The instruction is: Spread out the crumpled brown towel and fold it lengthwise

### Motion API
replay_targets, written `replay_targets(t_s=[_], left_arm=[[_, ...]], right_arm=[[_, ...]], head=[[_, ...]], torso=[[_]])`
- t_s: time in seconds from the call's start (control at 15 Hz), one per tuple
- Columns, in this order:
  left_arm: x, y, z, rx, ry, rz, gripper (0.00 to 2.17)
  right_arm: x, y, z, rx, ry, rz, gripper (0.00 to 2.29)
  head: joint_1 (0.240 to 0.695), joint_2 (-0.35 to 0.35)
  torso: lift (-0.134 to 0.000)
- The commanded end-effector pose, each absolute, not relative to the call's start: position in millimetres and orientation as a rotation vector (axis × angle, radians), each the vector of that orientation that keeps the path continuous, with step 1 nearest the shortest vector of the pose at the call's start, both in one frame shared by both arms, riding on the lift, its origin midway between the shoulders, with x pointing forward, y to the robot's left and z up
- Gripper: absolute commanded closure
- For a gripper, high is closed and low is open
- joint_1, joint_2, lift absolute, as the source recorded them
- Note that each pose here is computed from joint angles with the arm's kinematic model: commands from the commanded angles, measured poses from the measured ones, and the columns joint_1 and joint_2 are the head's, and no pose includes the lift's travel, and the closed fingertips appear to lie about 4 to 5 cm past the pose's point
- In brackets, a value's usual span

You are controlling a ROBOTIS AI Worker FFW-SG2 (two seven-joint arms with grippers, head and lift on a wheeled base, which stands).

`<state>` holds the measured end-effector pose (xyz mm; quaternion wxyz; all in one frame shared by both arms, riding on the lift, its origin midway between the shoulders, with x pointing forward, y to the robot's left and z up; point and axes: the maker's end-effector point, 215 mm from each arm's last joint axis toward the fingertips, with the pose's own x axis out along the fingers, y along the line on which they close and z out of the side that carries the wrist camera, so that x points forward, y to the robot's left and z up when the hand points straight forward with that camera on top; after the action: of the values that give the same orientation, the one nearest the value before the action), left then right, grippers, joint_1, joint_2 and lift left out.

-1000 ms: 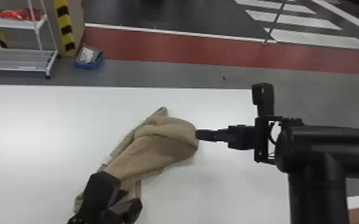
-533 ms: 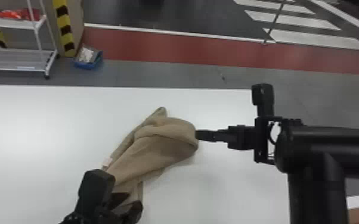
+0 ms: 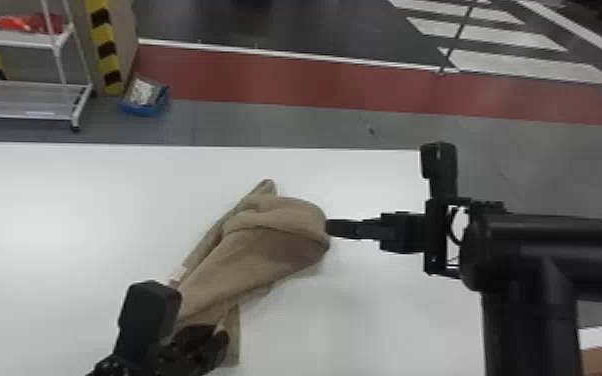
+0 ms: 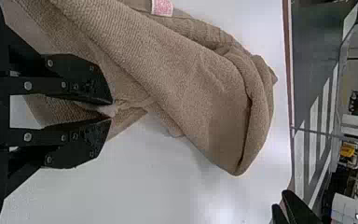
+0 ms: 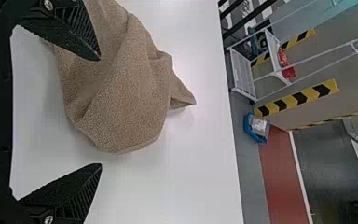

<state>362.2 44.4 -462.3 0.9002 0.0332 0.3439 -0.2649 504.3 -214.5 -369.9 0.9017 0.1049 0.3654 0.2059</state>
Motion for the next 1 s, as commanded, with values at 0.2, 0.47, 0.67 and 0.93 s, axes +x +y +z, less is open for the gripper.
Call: replay_targets(t_s=[0.2,0.47,0.67,0.93], left_arm=[[363.7,52.1,-458.0,0.061,0.703,-0.521,1.70],[351.7,63.6,-410.5,0.004,0.675,-0.525,1.70],[353.6,73.3,-379.7,-0.012,0.629,-0.517,1.70],[369.2,122.4,-342.5,-0.018,0.604,-0.419,1.70]], right_arm=[[503.5,-215.1,-370.9,0.220,0.757,0.425,0.07],[501.5,-219.6,-373.1,0.227,0.764,0.416,0.07],[499.7,-219.7,-374.8,0.228,0.765,0.418,0.07],[500.3,-226.4,-375.5,0.187,0.740,0.431,0.07]], head=[[0.695,-0.213],[0.695,-0.207],[0.695,-0.208],[0.695,-0.180]], torso=[[-0.124],[-0.124],[-0.124],[-0.124]])
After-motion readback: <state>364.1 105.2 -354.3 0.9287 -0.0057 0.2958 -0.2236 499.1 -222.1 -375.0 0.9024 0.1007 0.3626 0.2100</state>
